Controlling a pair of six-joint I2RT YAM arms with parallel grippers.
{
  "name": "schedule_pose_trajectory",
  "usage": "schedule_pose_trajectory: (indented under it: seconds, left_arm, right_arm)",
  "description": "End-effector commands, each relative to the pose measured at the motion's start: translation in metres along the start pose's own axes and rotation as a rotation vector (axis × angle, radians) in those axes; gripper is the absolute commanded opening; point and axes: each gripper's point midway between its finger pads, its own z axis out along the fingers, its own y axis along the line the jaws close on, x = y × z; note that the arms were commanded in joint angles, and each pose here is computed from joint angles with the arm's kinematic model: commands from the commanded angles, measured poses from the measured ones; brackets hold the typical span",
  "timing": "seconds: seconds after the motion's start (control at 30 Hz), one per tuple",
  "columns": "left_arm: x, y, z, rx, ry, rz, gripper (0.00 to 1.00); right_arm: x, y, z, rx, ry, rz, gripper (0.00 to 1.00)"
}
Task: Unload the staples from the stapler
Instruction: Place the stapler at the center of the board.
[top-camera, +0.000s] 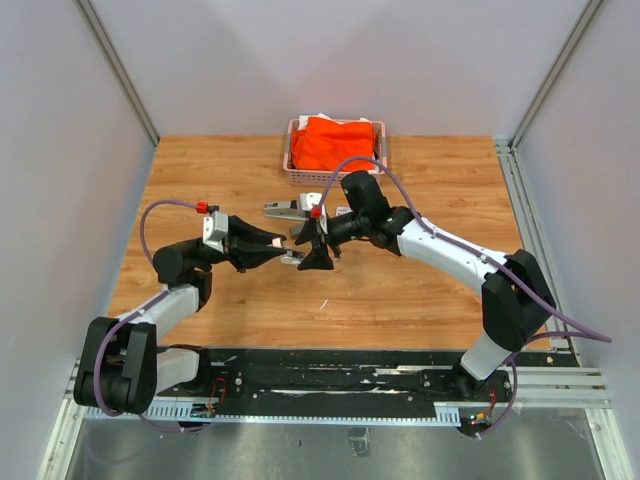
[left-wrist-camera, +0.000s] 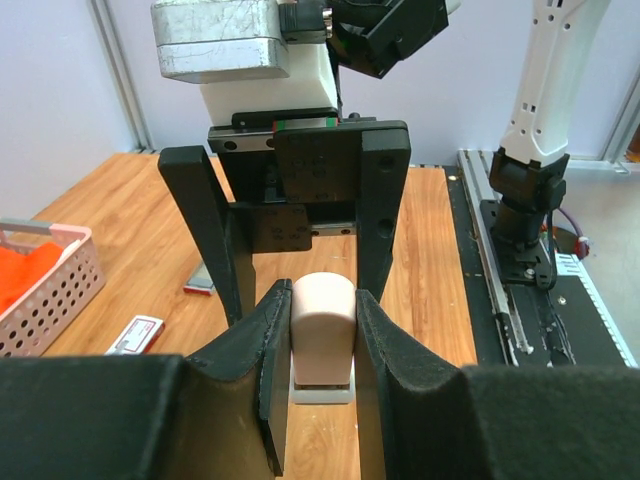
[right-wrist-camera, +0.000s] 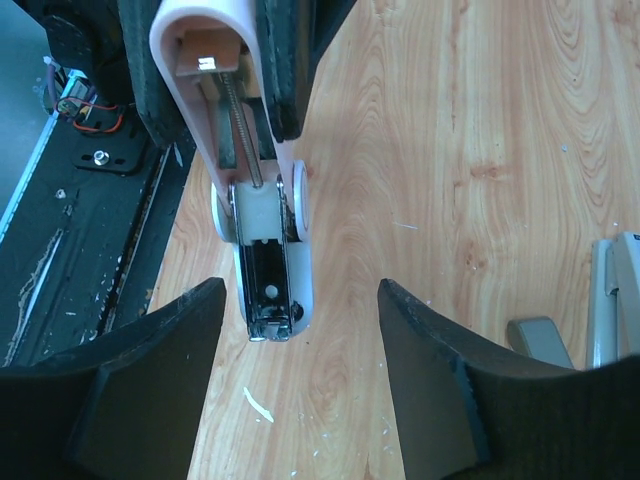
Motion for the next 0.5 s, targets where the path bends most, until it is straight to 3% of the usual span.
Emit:
schedule_pose_trajectory:
  seconds: [0.0,0.17,0.47]
  left_arm:
    - [-0.007,-0.007,0.001,0.018,-0.024,0.061,0.0]
    - [-0.007,-0.008,0.001,0.013,-0.027,0.065,0.0]
    - [-0.009,-0.006,0.001,0.002,-0.036,0.067,0.0]
  right_arm:
    - [-0.001,0.009,0.009,-0.037,-0.016,0.015,0.63]
    - [0.003,0.01,0.009,-0.031,-0.007,0.016,0.52]
    - [0.015,0.018,0.008,-0.048,0.011,0.01,0.5]
